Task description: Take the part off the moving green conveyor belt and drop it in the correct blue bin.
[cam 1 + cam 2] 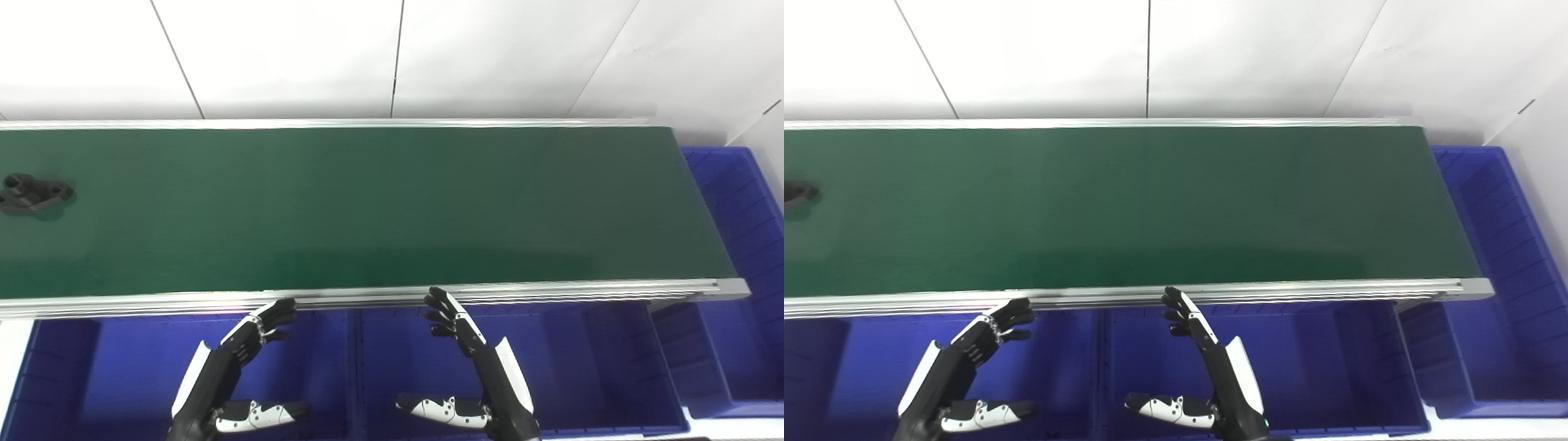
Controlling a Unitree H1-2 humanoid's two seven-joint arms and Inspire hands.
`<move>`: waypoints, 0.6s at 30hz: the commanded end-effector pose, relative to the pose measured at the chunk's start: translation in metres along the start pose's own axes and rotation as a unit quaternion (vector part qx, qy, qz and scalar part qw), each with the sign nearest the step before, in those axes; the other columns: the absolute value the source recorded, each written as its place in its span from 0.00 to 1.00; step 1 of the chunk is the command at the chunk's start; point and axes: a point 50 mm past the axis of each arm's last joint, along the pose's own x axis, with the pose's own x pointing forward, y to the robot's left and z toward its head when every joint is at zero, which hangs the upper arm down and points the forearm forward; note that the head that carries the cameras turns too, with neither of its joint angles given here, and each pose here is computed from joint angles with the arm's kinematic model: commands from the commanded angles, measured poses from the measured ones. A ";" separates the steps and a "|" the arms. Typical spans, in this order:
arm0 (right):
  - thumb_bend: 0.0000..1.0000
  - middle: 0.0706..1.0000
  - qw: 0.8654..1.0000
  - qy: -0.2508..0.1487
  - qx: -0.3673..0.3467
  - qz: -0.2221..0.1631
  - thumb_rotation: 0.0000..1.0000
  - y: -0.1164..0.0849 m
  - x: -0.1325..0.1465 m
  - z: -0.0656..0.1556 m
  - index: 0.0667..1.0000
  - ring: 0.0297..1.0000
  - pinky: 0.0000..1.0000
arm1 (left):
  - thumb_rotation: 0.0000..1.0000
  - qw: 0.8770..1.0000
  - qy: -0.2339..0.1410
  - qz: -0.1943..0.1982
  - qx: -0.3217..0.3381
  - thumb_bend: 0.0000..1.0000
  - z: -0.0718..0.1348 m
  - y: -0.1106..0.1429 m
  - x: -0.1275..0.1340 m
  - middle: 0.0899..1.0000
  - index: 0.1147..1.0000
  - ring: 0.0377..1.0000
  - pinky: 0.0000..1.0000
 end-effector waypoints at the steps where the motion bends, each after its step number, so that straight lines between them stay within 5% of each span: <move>1: 0.77 0.86 1.000 -0.026 -0.002 -0.002 0.28 0.000 -0.002 0.007 0.89 0.83 0.77 | 0.28 0.999 -0.027 -0.003 0.023 0.74 0.013 0.004 -0.004 0.83 0.81 0.80 0.73; 18: 0.82 0.85 0.998 -0.025 -0.047 0.037 0.28 -0.011 -0.008 0.007 0.84 0.82 0.75 | 0.26 0.998 -0.020 -0.021 0.047 0.76 0.015 -0.009 -0.012 0.84 0.81 0.81 0.74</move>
